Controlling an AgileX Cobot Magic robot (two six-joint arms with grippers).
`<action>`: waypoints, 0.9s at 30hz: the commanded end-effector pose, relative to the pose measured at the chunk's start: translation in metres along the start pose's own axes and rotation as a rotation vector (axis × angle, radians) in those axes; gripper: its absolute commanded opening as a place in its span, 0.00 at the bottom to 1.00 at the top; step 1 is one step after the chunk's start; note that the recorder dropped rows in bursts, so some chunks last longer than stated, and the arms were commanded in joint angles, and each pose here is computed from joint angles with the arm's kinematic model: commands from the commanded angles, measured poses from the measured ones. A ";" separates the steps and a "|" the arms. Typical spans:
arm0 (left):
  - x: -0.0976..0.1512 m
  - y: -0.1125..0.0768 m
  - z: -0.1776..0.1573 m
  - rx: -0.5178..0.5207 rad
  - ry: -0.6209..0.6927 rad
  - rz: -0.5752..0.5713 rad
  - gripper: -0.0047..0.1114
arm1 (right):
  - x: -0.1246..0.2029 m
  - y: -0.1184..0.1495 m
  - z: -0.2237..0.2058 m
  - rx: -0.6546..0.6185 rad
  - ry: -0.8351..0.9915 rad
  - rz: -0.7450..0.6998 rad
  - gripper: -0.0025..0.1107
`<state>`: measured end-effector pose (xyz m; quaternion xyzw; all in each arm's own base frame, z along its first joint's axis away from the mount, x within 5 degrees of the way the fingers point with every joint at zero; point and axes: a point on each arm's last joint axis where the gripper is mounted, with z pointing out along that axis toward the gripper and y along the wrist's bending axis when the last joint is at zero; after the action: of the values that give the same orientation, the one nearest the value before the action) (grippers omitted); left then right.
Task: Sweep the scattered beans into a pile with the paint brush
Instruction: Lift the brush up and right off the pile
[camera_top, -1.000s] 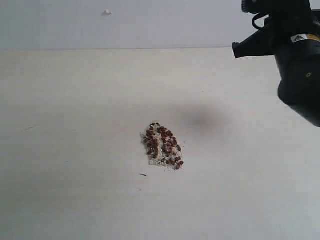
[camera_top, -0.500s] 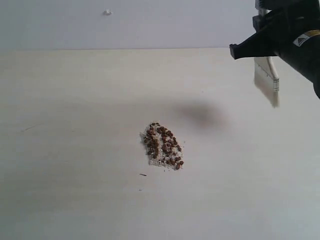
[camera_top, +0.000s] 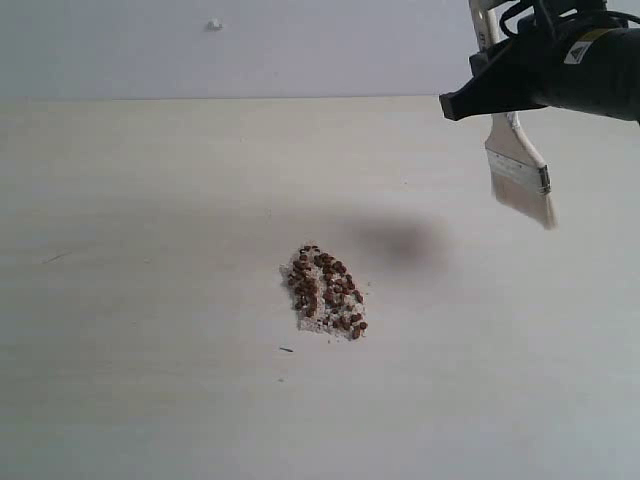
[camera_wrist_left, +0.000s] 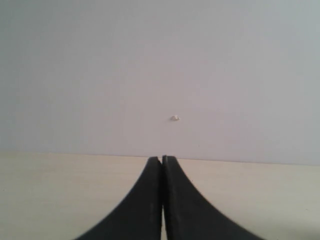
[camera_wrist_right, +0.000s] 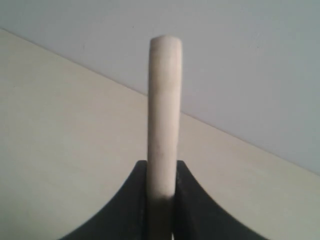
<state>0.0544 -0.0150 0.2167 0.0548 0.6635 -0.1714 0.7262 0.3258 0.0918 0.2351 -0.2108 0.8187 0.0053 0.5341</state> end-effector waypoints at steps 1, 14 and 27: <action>0.001 0.000 -0.001 -0.001 -0.004 -0.002 0.04 | -0.005 -0.004 -0.002 0.009 -0.017 -0.003 0.02; 0.001 0.000 -0.001 -0.001 -0.004 -0.002 0.04 | -0.007 -0.004 -0.002 0.016 -0.038 -0.003 0.02; 0.001 0.000 -0.001 -0.001 -0.004 -0.002 0.04 | -0.035 -0.007 -0.004 -0.064 0.145 0.094 0.02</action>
<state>0.0544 -0.0150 0.2167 0.0548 0.6635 -0.1714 0.7262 0.3338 0.0956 0.2511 -0.1985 0.8447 0.0238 0.4966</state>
